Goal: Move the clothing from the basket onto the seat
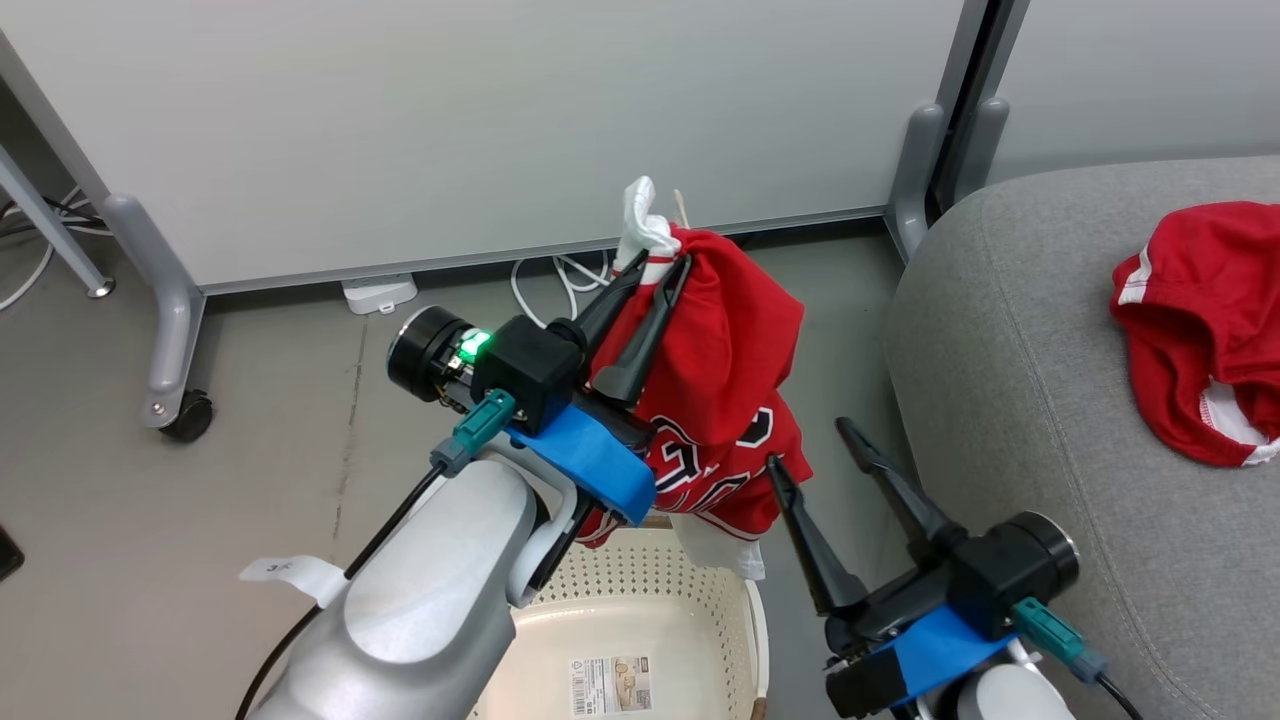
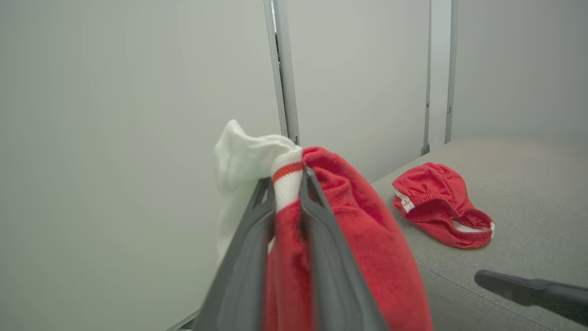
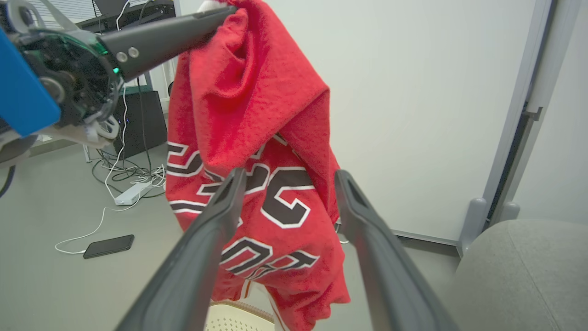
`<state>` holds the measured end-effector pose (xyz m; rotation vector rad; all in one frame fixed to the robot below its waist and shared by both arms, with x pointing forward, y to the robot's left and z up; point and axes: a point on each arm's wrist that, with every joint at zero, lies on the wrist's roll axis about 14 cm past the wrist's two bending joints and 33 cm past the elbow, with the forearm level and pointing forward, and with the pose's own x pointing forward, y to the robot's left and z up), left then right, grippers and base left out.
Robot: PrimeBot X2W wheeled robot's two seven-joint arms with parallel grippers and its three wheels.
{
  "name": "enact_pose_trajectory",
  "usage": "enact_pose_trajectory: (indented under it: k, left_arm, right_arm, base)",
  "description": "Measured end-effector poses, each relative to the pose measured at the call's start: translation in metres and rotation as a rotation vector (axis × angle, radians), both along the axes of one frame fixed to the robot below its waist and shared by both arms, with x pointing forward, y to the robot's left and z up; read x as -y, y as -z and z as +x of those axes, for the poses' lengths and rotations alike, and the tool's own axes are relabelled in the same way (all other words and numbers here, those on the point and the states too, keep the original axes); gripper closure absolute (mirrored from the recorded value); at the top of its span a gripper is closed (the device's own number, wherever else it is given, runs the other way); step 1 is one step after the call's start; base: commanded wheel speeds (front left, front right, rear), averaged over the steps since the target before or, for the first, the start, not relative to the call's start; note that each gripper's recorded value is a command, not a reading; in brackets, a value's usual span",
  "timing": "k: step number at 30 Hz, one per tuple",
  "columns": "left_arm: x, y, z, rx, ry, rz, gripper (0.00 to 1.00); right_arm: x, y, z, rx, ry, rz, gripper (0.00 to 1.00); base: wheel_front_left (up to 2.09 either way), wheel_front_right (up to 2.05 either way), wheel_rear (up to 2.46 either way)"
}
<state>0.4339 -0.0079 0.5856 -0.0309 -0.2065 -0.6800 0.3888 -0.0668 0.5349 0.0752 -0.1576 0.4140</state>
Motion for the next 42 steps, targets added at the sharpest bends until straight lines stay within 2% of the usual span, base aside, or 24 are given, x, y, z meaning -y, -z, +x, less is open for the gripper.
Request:
enact_pose_trajectory:
  k: [8, 22, 23, 42]
  left_arm:
    - [0.007, 0.003, -0.002, -0.004, 0.020, 0.003, 1.00]
    - [0.012, 0.005, 0.000, -0.007, 0.036, 0.002, 1.00]
    - [0.012, 0.006, 0.000, -0.008, 0.036, 0.001, 1.00]
    - [0.008, 0.004, 0.001, -0.004, 0.023, 0.003, 1.00]
  right_arm:
    - [-0.035, 0.001, 0.010, -0.007, -0.106, -0.013, 0.00]
    - [-0.059, -0.006, 0.042, 0.002, -0.172, -0.024, 0.00]
    - [-0.060, -0.008, 0.043, 0.003, -0.173, -0.008, 1.00]
    - [-0.065, -0.015, 0.041, 0.012, -0.189, 0.015, 1.00]
  base:
    - [0.00, 0.00, 0.00]
    - [0.00, 0.00, 0.00]
    - [0.00, 0.00, 0.00]
    - [0.00, 0.00, 0.00]
